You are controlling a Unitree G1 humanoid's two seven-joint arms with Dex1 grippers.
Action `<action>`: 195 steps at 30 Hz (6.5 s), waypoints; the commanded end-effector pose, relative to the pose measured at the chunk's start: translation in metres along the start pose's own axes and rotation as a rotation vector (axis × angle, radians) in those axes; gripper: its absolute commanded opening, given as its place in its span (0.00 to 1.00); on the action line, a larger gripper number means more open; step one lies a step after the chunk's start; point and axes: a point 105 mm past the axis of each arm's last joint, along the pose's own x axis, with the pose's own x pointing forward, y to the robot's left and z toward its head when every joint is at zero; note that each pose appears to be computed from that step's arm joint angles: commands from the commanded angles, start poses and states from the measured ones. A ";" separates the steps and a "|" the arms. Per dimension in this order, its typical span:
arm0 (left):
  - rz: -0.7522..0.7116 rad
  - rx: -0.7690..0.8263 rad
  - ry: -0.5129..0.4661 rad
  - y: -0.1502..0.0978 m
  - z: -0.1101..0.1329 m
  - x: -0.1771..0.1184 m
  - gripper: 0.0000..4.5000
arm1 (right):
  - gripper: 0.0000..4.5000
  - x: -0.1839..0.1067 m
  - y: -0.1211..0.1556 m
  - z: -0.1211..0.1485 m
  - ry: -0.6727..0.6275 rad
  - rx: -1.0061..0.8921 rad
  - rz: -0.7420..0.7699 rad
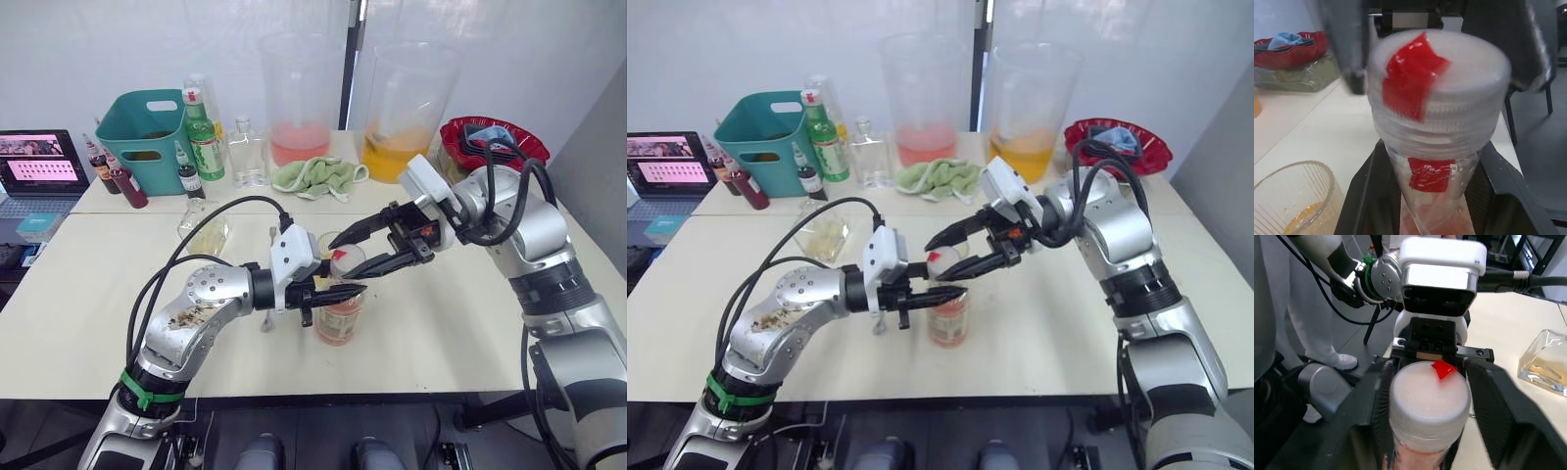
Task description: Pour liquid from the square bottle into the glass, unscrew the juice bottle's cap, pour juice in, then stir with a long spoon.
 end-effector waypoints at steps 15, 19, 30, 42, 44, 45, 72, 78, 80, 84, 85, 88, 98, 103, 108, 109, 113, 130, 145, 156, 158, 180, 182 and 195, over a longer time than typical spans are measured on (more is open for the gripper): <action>-0.100 -0.028 0.006 -0.003 -0.002 0.015 0.28 | 0.99 -0.022 0.029 0.035 -0.153 0.069 -0.341; -0.123 -0.016 0.003 -0.005 -0.002 0.018 0.28 | 0.99 -0.017 0.036 0.027 -0.126 0.142 -0.503; -0.161 -0.023 -0.015 -0.009 -0.003 0.025 0.28 | 0.99 -0.017 0.043 0.011 -0.099 0.242 -0.785; -0.157 -0.020 -0.011 -0.003 -0.006 0.028 0.28 | 0.88 -0.007 0.048 0.006 -0.079 0.248 -0.773; -0.153 -0.020 -0.011 -0.002 -0.007 0.028 0.28 | 0.88 -0.007 0.048 0.006 -0.080 0.250 -0.771; -0.153 -0.021 -0.010 -0.002 -0.007 0.028 0.28 | 0.88 -0.007 0.047 0.006 -0.081 0.250 -0.771; -0.135 -0.013 0.000 -0.002 -0.010 0.024 0.28 | 0.58 -0.007 0.042 0.008 -0.092 0.240 -0.773; -0.129 -0.013 0.001 -0.001 -0.009 0.023 0.28 | 0.58 -0.007 0.040 0.006 -0.091 0.244 -0.761; -0.128 -0.013 0.001 -0.001 -0.009 0.023 0.28 | 0.58 -0.007 0.040 0.006 -0.091 0.243 -0.760; -0.125 -0.013 0.003 0.000 -0.008 0.022 0.28 | 0.58 -0.007 0.039 0.007 -0.101 0.240 -0.760; -0.123 -0.013 0.003 0.000 -0.008 0.022 0.28 | 0.58 -0.006 0.039 0.007 -0.103 0.239 -0.759; -0.120 -0.015 0.005 0.000 -0.007 0.021 0.28 | 0.58 -0.006 0.039 0.007 -0.109 0.241 -0.753; -0.106 -0.018 0.009 0.001 -0.007 0.019 0.28 | 0.40 -0.006 0.038 0.007 -0.121 0.238 -0.744; -0.098 -0.016 0.015 0.001 -0.008 0.017 0.28 | 0.40 -0.002 0.040 0.006 -0.109 0.231 -0.694; -0.092 -0.013 0.020 0.002 -0.008 0.017 0.28 | 0.40 0.003 0.046 0.004 -0.098 0.207 -0.519; -0.090 -0.011 0.020 0.003 -0.007 0.017 0.28 | 0.40 0.003 0.047 0.003 -0.091 0.194 -0.467; -0.076 -0.003 0.026 0.004 -0.007 0.015 0.28 | 0.40 -0.001 0.046 -0.002 -0.073 0.174 -0.289; -0.007 0.007 0.038 0.009 -0.005 0.005 0.28 | 0.40 -0.011 0.013 0.008 -0.024 0.080 0.018; -0.024 -0.007 0.033 0.007 -0.005 0.008 0.28 | 0.90 -0.037 0.025 0.027 -0.056 0.059 -0.227; -0.057 -0.013 0.022 0.006 -0.004 0.015 0.28 | 0.90 -0.020 0.036 0.015 -0.074 0.111 -0.470; -0.063 -0.012 0.020 0.006 -0.004 0.016 0.28 | 0.90 -0.019 0.036 0.013 -0.070 0.113 -0.487; -0.063 -0.008 0.021 0.007 -0.004 0.015 0.28 | 0.61 -0.013 0.028 0.005 -0.059 0.114 -0.527; -0.065 -0.008 0.022 0.006 -0.004 0.014 0.28 | 0.48 -0.013 0.028 0.005 -0.059 0.109 -0.526; -0.069 -0.007 0.024 0.006 -0.005 0.014 0.28 | 0.48 -0.017 0.029 0.017 -0.120 0.132 -0.512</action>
